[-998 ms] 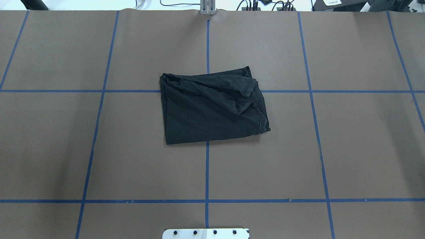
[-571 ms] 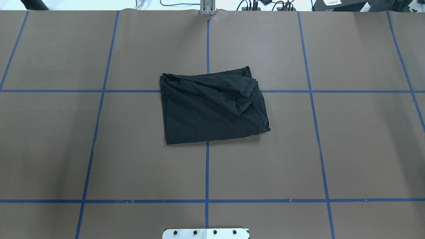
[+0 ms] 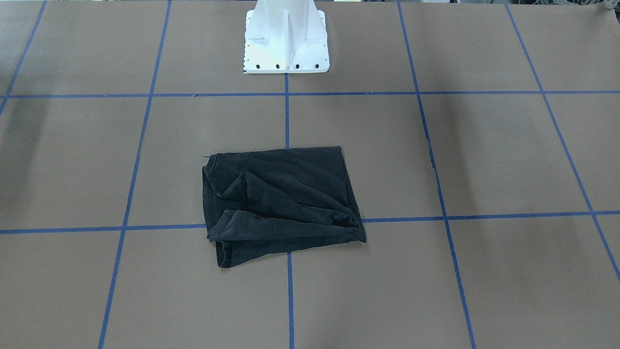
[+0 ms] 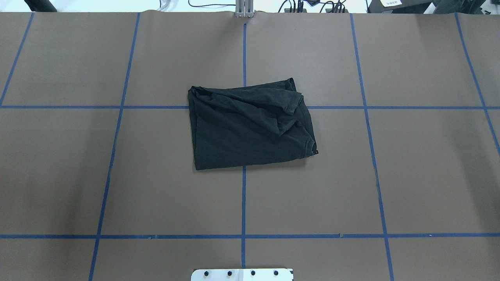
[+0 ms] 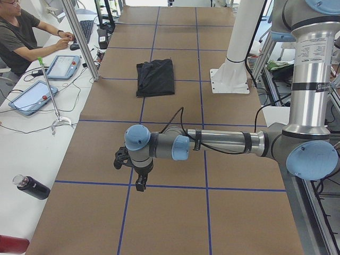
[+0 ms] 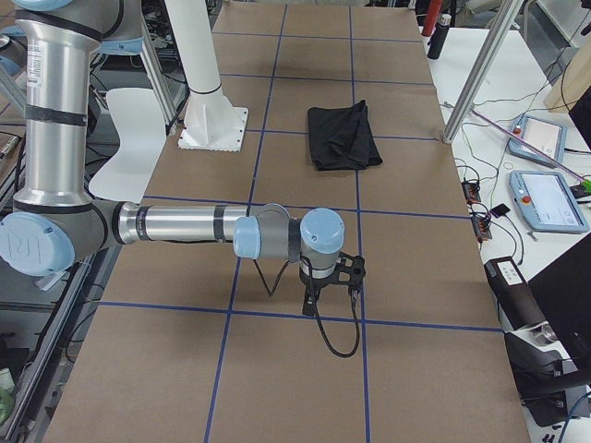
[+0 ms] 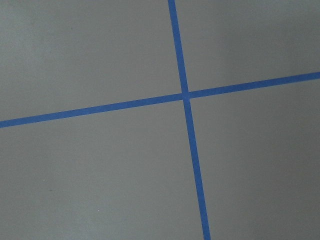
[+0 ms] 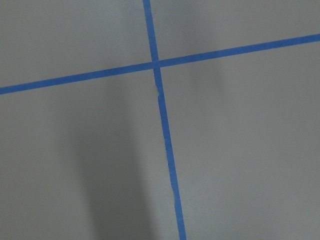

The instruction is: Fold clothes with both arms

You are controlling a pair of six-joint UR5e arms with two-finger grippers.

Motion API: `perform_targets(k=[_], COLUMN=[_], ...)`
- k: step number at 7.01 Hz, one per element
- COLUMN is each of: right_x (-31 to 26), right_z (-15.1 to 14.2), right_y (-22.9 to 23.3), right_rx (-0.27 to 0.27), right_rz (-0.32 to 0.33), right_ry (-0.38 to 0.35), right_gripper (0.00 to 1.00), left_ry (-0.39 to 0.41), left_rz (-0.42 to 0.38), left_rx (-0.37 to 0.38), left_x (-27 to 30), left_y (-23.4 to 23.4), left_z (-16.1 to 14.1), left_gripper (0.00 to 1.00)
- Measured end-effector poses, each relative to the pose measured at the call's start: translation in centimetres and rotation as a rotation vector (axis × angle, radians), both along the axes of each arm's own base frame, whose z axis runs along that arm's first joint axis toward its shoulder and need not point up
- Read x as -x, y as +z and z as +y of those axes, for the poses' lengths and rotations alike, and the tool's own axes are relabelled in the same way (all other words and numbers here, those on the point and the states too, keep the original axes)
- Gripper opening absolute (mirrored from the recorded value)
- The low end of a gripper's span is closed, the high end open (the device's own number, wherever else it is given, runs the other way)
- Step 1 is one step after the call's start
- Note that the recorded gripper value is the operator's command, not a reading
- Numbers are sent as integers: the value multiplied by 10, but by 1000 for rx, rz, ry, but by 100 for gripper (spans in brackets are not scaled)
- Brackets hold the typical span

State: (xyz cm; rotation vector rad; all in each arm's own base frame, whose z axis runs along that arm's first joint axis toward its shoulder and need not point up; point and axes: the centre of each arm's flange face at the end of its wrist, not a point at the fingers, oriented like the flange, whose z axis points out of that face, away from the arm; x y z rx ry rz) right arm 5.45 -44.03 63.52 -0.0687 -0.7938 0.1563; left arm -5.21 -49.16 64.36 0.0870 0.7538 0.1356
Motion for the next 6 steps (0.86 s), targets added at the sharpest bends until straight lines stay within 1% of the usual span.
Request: perform_targets(k=[6], right_x=[0], right_z=[-1], right_y=[-3], right_rx=[-8], right_rz=[0], right_ry=[-1], right_gripper=[100], left_ry=[-1], left_rz=[0], left_rx=[-3], left_x=[0], left_y=[-2], left_z=[0], left_gripper=[100])
